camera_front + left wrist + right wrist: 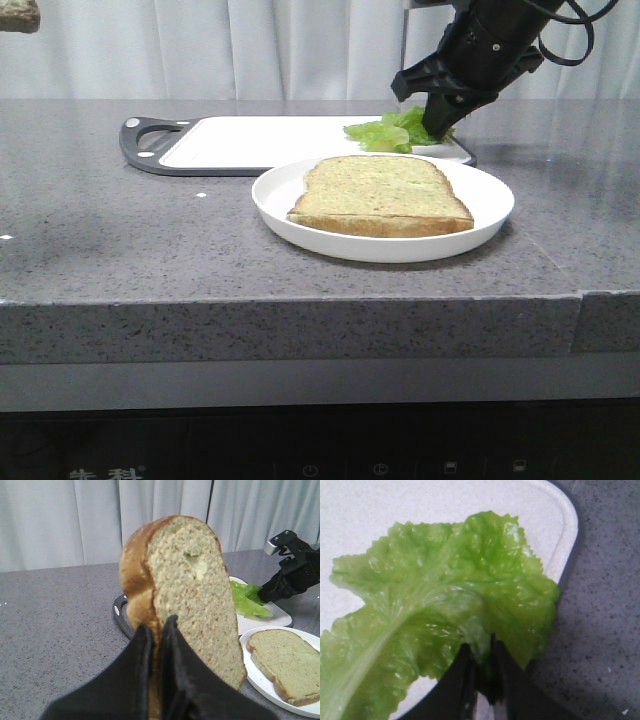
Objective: Left arm grabs bread, right arm adds lettuce
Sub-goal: 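Reach the right gripper to the lettuce leaf and grasp it, then carry the lettuce leaf with the right gripper onto the bottom slice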
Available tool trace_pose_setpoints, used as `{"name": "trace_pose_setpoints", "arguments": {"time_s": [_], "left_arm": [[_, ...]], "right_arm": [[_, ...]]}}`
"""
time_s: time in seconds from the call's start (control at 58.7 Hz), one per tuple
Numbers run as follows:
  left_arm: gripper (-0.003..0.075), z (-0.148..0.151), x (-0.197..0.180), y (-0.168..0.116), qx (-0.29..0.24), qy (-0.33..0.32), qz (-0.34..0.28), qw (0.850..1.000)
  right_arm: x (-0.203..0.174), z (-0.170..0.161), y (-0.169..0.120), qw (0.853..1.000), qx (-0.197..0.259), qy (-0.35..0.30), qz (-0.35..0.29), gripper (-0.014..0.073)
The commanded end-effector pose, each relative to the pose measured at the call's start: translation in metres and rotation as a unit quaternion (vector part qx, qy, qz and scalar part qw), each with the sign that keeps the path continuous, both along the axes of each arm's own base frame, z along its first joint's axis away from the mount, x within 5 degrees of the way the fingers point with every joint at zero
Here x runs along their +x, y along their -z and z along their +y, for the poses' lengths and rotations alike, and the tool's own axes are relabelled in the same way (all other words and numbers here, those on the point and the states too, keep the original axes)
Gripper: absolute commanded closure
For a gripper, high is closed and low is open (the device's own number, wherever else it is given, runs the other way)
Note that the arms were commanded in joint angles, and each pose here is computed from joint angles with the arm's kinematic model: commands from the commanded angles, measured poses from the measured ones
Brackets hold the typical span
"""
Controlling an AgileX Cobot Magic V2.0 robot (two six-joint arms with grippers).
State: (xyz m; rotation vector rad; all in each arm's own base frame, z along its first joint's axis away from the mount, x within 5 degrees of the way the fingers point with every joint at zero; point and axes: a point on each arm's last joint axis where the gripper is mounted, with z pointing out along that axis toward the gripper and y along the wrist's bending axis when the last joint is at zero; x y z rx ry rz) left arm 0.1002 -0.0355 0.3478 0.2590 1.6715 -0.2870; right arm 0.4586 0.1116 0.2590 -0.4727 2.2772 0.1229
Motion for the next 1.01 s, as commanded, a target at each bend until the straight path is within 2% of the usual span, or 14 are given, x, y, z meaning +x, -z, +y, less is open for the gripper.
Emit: {"name": "trace_pose_setpoints", "arguments": {"time_s": [0.0,0.17,0.273,0.426,0.613,0.801,0.988], "left_arm": [[0.0741,0.001,-0.001,-0.018,-0.031,-0.003,-0.050,0.998],[0.0741,0.000,-0.001,-0.018,-0.040,-0.002,-0.047,0.998],[0.0741,0.000,-0.001,-0.018,-0.040,-0.002,-0.047,0.998],[0.0741,0.000,-0.001,-0.018,-0.044,-0.001,-0.046,0.998],[0.0741,0.000,-0.001,-0.018,-0.045,-0.001,-0.046,0.998],[0.0741,0.000,-0.001,-0.018,-0.046,-0.001,-0.045,0.998],[0.0741,0.000,-0.001,-0.018,-0.046,-0.001,-0.045,0.998]], "right_arm": [[-0.012,-0.002,-0.060,0.996,0.037,0.005,-0.076,0.0666],[-0.040,-0.002,-0.084,0.993,0.084,0.011,-0.086,0.0666],[-0.068,0.002,-0.090,0.990,0.092,0.007,-0.109,0.0666],[-0.134,0.015,-0.082,0.987,0.103,-0.022,-0.122,0.0666],[-0.180,0.021,-0.063,0.986,0.133,-0.032,-0.100,0.0666],[-0.193,0.016,-0.039,0.987,0.145,-0.014,-0.067,0.0666],[-0.194,0.016,-0.034,0.984,0.169,0.002,-0.052,0.0666]]}}
